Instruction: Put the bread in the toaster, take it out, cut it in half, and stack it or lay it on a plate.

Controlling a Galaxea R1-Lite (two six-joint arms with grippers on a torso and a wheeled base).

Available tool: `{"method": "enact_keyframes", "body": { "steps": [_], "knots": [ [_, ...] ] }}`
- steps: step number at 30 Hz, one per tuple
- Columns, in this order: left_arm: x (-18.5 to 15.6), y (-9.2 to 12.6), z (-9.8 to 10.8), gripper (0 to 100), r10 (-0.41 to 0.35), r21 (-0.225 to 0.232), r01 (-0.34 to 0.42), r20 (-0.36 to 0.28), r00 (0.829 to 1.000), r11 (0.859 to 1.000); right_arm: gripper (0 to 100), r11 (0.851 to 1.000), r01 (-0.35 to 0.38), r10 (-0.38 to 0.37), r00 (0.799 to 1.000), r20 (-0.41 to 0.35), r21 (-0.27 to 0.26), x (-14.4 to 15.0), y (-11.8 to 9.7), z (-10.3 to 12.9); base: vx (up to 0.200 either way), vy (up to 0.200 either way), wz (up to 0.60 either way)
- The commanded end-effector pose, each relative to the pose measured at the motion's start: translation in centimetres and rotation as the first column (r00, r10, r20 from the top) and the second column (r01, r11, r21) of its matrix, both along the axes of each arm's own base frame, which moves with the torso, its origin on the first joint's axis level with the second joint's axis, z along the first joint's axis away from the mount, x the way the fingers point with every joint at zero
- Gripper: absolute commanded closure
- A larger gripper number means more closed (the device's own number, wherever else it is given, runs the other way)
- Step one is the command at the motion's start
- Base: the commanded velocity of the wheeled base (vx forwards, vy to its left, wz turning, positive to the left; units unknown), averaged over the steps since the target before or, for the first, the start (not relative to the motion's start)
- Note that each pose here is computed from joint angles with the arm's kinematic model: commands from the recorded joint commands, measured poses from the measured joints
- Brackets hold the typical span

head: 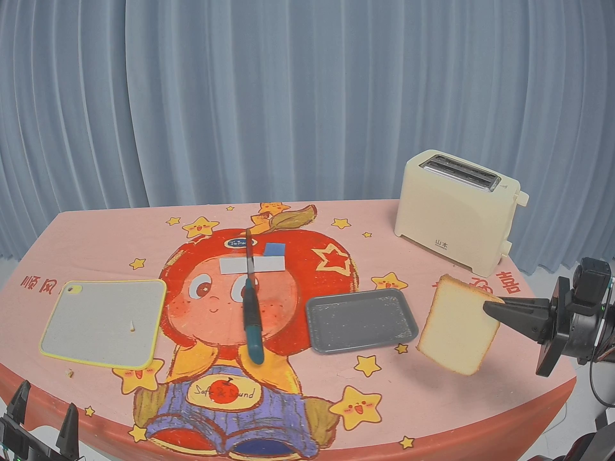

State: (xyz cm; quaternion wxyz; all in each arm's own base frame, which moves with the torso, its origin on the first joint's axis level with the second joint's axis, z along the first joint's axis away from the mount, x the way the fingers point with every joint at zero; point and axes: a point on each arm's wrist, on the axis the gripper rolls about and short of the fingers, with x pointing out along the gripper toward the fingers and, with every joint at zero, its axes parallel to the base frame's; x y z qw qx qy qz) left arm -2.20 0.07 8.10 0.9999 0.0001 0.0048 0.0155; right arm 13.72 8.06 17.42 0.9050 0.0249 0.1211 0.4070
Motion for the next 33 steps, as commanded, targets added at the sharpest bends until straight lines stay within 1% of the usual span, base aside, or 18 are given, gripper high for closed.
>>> {"method": "enact_keyframes", "body": {
  "steps": [1, 20, 32, 33],
  "knots": [
    [0.13, 0.0, -0.49, 0, 0.0, 0.0, 0.0, -0.018, 1.0, 1.0, 100, 1.0, -0.001, 0.001, 1.0, -0.003, -0.002, 0.03, 0.02, -0.09, 0.0, 0.2, 0.0],
    [0.13, 0.0, -0.49, 0, 0.0, 0.0, 0.0, -0.018, 1.0, 1.0, 100, 1.0, -0.004, 0.004, 1.0, -0.002, -0.002, 0.0, 0.11, -0.05, 0.0, 0.2, 0.0],
    [0.13, 0.01, -0.48, 0, 0.001, 0.0, -0.001, -0.017, 1.0, 1.0, 100, 1.0, -0.011, 0.011, 1.0, -0.014, -0.007, 0.04, 0.28, -0.28, 0.0, 0.0, 0.0],
    [0.13, 0.01, -0.49, 0, 0.001, 0.0, -0.001, -0.018, 1.0, 1.0, 100, 1.0, -0.011, 0.011, 1.0, -0.014, -0.007, 0.04, 0.28, -0.28, -0.2, 0.0, 0.0]
  ]
}}
